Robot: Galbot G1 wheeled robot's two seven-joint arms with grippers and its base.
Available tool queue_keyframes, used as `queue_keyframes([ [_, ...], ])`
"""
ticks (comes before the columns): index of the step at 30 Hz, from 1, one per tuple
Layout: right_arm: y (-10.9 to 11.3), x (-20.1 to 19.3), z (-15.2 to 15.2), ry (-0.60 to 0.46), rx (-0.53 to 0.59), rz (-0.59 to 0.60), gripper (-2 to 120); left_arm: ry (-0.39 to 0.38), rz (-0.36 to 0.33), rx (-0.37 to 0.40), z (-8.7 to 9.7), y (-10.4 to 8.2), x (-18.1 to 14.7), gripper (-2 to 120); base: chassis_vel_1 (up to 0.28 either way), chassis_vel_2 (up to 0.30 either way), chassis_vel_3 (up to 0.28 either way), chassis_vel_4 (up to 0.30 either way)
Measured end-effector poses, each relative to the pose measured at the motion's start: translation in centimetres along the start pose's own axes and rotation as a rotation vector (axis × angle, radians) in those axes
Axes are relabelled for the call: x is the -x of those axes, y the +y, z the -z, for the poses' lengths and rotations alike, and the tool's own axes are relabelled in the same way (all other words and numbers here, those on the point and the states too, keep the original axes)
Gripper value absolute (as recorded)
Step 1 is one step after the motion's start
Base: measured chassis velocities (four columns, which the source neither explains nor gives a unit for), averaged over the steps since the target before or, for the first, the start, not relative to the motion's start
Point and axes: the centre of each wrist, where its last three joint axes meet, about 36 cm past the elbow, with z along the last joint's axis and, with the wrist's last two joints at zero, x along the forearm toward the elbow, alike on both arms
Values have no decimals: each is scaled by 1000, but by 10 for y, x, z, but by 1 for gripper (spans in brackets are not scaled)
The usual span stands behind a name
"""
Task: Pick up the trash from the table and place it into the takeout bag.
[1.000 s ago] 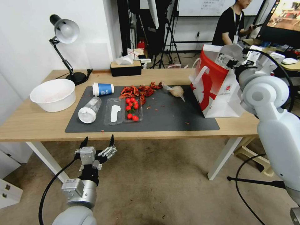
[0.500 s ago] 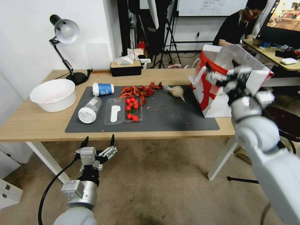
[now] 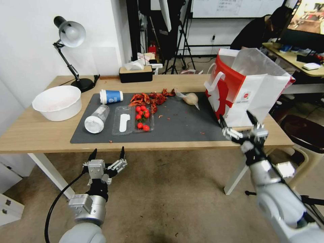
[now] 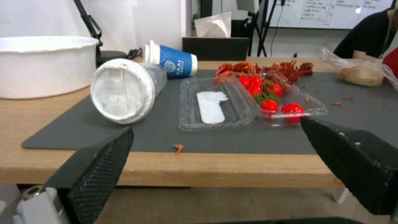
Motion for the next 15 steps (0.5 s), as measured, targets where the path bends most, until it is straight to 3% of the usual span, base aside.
queue_keyframes([
  [6, 12, -31, -26, 28, 1, -10, 100, 4, -2, -2, -2, 0, 1, 100, 0, 0, 0, 0],
  [15, 28, -51, -38, 90, 57, -22, 100, 9, -5, -4, -3, -1, 0, 100, 0, 0, 0, 0],
])
